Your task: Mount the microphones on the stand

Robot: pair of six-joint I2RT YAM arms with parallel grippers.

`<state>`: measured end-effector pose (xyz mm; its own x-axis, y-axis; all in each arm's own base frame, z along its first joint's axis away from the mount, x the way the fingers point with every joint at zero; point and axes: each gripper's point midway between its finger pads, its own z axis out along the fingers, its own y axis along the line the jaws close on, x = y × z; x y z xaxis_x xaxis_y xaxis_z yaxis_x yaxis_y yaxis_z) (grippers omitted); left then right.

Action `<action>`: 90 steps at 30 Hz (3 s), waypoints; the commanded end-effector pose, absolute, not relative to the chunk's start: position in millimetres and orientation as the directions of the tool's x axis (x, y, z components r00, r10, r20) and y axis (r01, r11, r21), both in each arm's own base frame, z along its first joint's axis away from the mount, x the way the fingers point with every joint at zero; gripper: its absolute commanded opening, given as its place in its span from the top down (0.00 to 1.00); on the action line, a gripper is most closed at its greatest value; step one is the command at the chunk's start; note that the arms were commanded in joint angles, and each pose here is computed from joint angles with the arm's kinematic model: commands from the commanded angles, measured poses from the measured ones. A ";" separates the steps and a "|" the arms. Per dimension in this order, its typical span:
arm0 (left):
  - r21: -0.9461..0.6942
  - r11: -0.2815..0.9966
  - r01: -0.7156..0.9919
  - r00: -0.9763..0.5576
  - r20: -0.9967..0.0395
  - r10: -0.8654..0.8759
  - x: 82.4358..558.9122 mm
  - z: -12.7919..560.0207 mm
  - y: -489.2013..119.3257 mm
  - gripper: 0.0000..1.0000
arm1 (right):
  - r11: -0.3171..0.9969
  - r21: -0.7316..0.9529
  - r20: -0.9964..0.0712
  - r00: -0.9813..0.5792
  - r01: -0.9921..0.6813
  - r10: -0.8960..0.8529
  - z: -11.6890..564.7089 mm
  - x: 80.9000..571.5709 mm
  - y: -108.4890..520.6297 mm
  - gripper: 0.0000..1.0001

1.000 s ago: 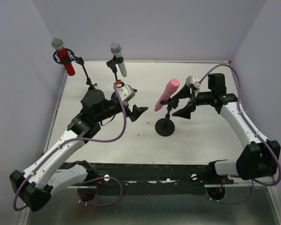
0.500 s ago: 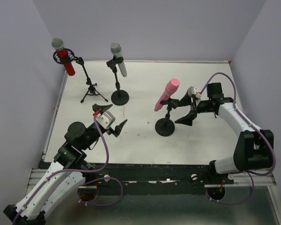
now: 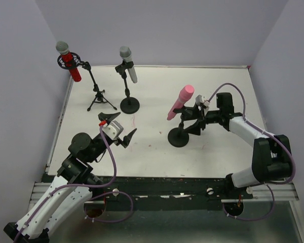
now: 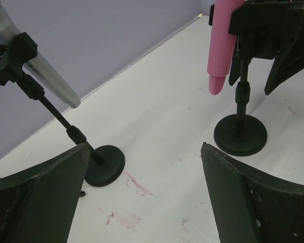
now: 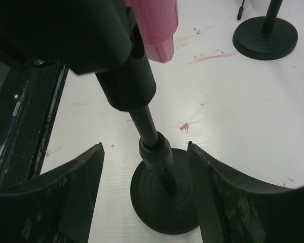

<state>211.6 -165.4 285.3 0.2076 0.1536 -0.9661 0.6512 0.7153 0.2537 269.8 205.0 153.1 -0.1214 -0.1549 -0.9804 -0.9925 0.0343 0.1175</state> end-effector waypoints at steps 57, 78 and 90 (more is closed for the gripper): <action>0.261 0.855 0.448 0.228 -0.958 0.173 242.4 291.9 -121.1 0.01 | 0.048 0.004 -0.999 -0.006 -0.999 -0.052 166.6 456.6 357.1 0.76; 0.010 0.842 0.540 0.103 -0.993 -0.054 225.0 299.6 -128.5 0.01 | 0.455 0.120 -0.952 -0.233 -0.882 -0.201 195.0 417.5 226.2 0.00; -0.235 0.895 0.379 -0.128 -0.971 -0.201 245.7 282.4 -92.2 0.01 | 0.928 0.210 -0.961 -0.239 -0.308 0.139 321.7 334.0 53.3 0.00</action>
<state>255.4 -90.1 288.8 -0.0729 -0.1779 -0.9814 0.3730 0.9077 -0.1922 362.8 80.4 332.8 -0.1156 -0.0340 -0.9927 -0.5717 0.8196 0.0385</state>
